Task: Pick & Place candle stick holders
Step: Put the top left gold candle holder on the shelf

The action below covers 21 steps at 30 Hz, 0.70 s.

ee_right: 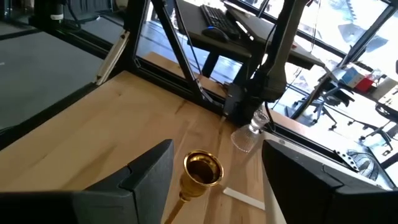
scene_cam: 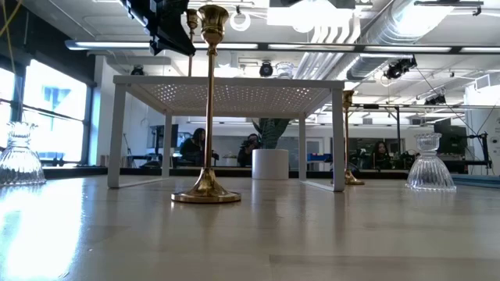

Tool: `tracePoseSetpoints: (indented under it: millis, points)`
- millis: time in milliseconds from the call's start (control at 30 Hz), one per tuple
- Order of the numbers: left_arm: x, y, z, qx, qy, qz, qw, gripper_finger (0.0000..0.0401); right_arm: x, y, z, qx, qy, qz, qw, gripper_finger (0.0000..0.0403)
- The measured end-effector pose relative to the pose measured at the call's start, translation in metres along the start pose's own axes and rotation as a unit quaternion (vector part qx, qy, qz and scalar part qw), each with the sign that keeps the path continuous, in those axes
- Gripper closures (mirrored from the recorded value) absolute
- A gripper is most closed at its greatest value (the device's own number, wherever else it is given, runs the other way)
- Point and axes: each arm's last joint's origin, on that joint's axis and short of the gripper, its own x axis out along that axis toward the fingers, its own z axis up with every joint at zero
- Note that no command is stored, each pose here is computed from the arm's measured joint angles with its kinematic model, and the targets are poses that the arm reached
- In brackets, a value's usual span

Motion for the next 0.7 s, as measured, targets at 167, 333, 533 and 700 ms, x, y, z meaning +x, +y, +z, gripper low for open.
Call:
tracePoseSetpoints:
  millis: [167, 333, 533, 700]
  points:
    - [0.0000, -0.0003, 0.0002, 0.000, -0.001, -0.005, 1.000, 0.0345, 0.0000, 0.0002, 0.0000, 0.001, 0.000, 0.001, 1.000, 0.0165]
    - [0.0000, -0.0005, 0.0007, 0.002, -0.003, -0.009, 1.000, 0.0345, 0.0000, 0.0000, -0.0001, 0.001, 0.000, 0.000, 1.000, 0.0165]
    - [0.0000, -0.0005, -0.0002, 0.001, 0.001, -0.010, 1.000, 0.0338, 0.0000, 0.0001, 0.0000, 0.001, 0.000, 0.000, 1.000, 0.0165]
    - [-0.0001, -0.0004, -0.0002, -0.003, 0.001, -0.007, 1.000, 0.0292, 0.0000, 0.0001, -0.0001, 0.001, 0.000, 0.000, 1.000, 0.0165]
